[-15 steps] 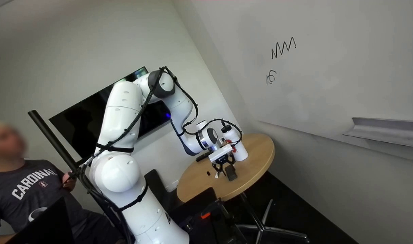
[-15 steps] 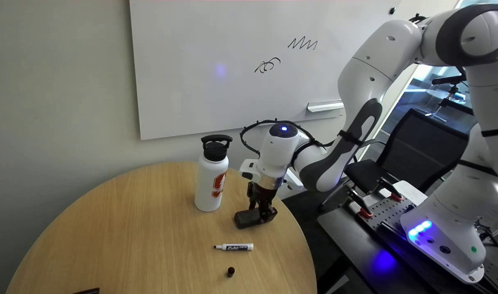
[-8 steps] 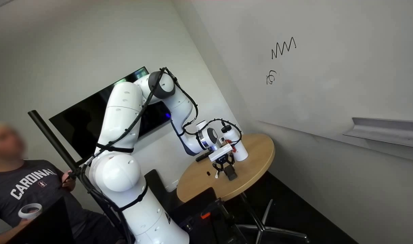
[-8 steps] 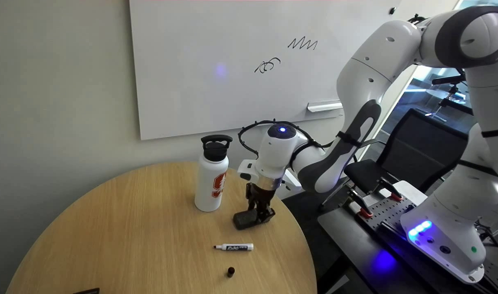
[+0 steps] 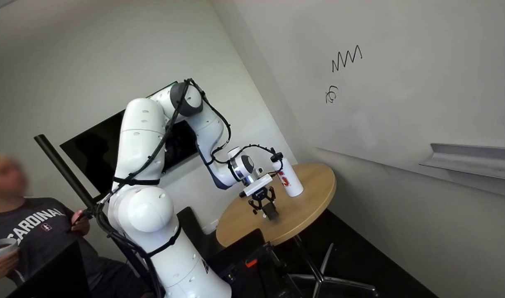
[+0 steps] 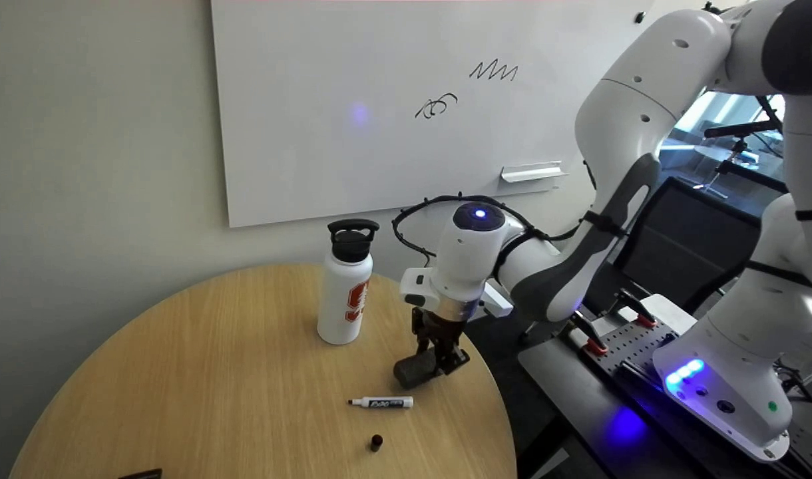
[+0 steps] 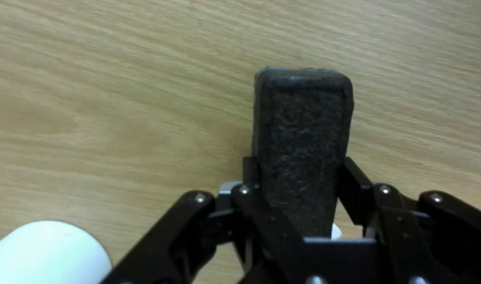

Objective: Move the duster to the left

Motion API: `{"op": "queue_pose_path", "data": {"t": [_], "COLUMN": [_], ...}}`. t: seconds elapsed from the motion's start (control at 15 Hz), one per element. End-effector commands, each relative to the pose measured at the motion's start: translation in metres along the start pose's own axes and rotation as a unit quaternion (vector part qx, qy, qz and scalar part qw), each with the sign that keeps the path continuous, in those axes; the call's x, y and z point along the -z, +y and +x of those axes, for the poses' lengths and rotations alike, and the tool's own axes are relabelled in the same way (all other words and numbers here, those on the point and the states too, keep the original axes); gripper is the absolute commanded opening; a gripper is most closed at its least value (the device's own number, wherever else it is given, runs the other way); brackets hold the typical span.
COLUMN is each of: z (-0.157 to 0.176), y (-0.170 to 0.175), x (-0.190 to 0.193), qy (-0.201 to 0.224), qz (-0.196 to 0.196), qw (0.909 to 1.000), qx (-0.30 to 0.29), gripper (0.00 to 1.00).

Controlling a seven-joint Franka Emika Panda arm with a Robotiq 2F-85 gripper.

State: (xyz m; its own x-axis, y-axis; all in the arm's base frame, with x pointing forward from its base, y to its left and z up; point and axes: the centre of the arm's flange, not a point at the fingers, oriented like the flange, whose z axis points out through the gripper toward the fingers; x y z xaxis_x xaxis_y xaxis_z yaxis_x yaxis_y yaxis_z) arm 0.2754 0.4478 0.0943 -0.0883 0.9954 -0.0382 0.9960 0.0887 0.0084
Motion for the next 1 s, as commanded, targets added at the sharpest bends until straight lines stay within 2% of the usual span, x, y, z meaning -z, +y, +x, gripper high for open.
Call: {"op": "queue_pose_path", "data": {"t": [0.0,0.2,0.4,0.67,0.93], "z": [-0.007,0.001,0.024,0.064,0.101], "y": [-0.039,-0.06,-0.075,-0.085,-0.069], "x": [0.039,0.057,0.076,0.092,0.105], "qy": [-0.017,-0.006,0.009,0.015,0.006], "qz": [-0.024,-0.041,-0.057,-0.062,-0.087], "qw": [0.9993,0.9964,0.9888,0.9714,0.9519], "qx": [0.024,0.073,0.138,0.229,0.294], "gripper": [0.27,0.27,0.27,0.27,0.27]}}
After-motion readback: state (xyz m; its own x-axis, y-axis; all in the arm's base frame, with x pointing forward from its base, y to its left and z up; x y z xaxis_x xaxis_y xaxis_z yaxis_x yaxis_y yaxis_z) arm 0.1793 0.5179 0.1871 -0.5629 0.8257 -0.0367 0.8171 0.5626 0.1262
